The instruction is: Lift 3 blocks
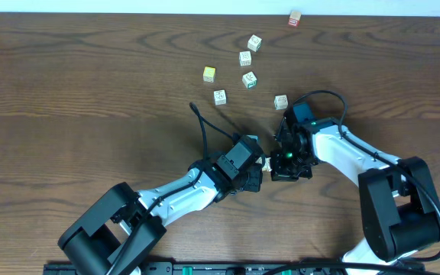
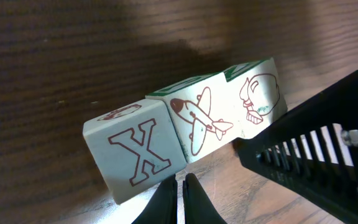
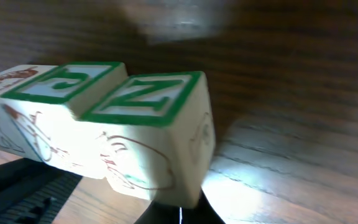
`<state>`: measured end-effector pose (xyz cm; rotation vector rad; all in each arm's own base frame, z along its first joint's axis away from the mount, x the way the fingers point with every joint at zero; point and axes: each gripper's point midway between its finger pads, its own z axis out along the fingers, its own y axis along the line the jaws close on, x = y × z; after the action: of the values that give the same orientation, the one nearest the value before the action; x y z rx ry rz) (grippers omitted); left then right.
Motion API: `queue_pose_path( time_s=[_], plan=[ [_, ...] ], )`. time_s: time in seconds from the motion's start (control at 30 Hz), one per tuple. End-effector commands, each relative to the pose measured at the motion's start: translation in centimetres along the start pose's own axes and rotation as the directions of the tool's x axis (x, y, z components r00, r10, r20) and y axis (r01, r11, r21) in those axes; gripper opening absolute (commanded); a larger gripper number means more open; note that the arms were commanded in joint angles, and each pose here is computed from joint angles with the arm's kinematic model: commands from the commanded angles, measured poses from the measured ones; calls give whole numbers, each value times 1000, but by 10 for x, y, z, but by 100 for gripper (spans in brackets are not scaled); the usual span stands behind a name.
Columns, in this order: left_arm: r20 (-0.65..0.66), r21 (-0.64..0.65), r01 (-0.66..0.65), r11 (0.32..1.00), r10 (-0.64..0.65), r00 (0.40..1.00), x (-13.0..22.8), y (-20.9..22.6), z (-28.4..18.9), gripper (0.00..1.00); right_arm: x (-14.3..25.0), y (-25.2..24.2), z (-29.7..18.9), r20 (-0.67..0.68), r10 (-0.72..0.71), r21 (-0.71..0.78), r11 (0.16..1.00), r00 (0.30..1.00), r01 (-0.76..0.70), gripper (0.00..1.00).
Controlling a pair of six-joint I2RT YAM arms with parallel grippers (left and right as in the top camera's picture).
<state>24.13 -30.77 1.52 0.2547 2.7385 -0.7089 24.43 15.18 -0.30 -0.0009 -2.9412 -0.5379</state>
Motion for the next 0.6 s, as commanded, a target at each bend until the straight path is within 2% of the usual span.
queue_pose_path(
  time_s=[0.0,0.43,0.57],
  plan=[
    [-18,-13,-6,1000,6,1000,7,6,3,8,4,4,6,-18,-28,-13,1000,999,27,1],
    [-18,-13,-7,1000,6,1000,7,6,3,8,7,3,6,-30,-22,-7,1000,999,22,1],
    [-21,-16,-6,1000,5,1000,8,7,3,7,16,-16,5,-55,4,96,995,998,1,1]
  ],
)
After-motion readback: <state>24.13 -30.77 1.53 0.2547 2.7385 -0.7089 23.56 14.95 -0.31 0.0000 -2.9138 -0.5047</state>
